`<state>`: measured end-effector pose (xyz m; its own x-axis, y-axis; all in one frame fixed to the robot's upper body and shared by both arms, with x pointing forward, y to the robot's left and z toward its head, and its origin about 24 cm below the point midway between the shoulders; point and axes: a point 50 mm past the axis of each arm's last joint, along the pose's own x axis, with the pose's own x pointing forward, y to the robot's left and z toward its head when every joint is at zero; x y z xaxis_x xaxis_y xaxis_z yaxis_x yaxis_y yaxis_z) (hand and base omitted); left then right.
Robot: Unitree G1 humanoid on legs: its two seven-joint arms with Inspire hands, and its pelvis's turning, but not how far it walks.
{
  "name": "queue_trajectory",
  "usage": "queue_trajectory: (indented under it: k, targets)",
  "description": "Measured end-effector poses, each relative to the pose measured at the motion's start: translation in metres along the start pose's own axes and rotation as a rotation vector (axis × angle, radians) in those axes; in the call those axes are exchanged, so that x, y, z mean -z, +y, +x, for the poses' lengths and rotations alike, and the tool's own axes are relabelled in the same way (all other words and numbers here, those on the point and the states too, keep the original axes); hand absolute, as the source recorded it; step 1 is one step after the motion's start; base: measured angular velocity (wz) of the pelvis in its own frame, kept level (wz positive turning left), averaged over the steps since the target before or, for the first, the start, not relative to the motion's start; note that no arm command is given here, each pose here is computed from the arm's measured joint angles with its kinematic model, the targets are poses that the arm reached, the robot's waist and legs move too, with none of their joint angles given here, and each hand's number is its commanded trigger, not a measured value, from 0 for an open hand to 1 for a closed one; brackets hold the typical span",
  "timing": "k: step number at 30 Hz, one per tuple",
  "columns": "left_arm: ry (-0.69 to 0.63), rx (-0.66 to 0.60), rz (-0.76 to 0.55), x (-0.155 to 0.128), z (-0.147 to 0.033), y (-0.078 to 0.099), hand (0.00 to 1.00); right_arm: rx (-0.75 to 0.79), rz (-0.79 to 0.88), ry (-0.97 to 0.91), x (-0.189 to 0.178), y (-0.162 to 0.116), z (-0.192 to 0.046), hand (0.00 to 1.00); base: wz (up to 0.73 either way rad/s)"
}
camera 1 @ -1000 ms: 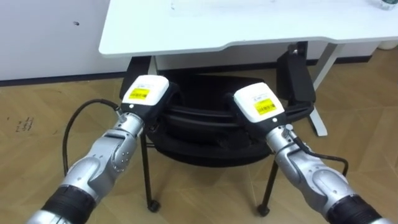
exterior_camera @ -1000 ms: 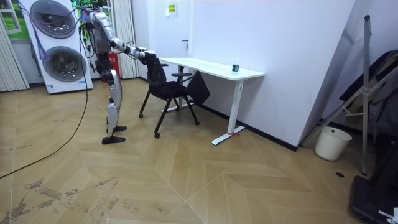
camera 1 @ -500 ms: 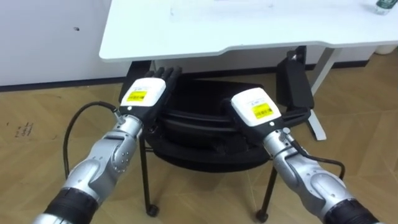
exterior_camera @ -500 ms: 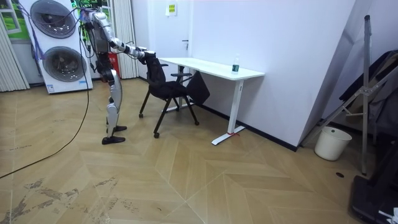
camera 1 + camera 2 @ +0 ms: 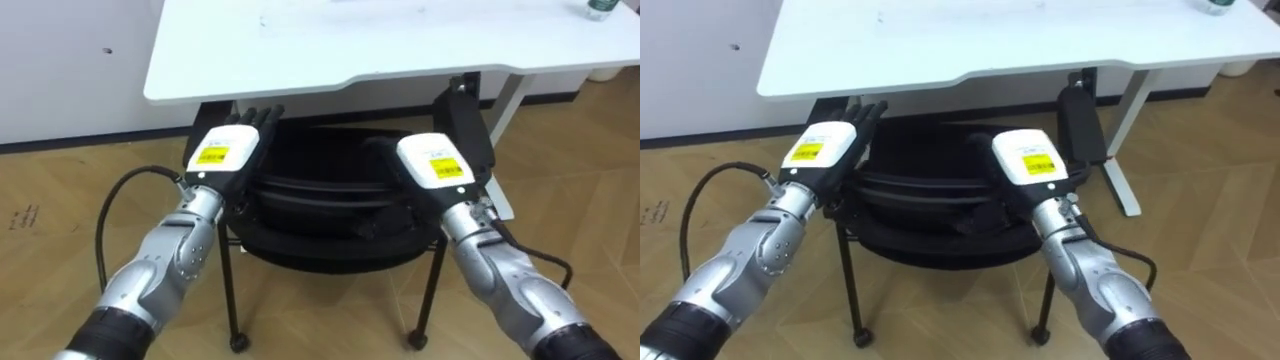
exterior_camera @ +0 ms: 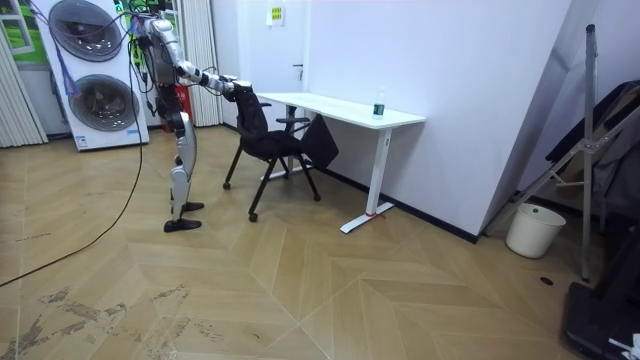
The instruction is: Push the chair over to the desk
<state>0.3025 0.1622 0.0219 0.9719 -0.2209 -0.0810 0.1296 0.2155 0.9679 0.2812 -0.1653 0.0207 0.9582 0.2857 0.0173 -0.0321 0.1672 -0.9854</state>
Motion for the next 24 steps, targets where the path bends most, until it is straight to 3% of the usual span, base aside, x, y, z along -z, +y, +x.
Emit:
queue_trajectory:
  k: [6,11,16,22,24]
  targets:
    - [0.035,-0.136,0.053,0.016,-0.012,0.033,0.0,0.042,-0.034,0.041,0.016,-0.017,-0.018,0.0,0.01]
    - [0.097,-0.177,0.085,0.035,-0.024,0.043,0.0,0.141,-0.054,0.065,0.034,-0.046,-0.025,0.0,-0.04]
    - [0.128,-0.258,0.092,0.047,-0.035,0.057,0.0,0.426,0.048,0.203,0.063,-0.094,-0.041,0.0,0.0]
    - [0.203,-0.519,0.067,0.064,-0.057,0.09,0.0,0.52,0.086,0.358,0.088,-0.093,-0.072,0.0,-0.05]
    - [0.269,-0.556,0.074,0.078,-0.071,0.089,0.0,0.506,0.074,0.392,0.092,-0.086,-0.083,0.0,-0.2]
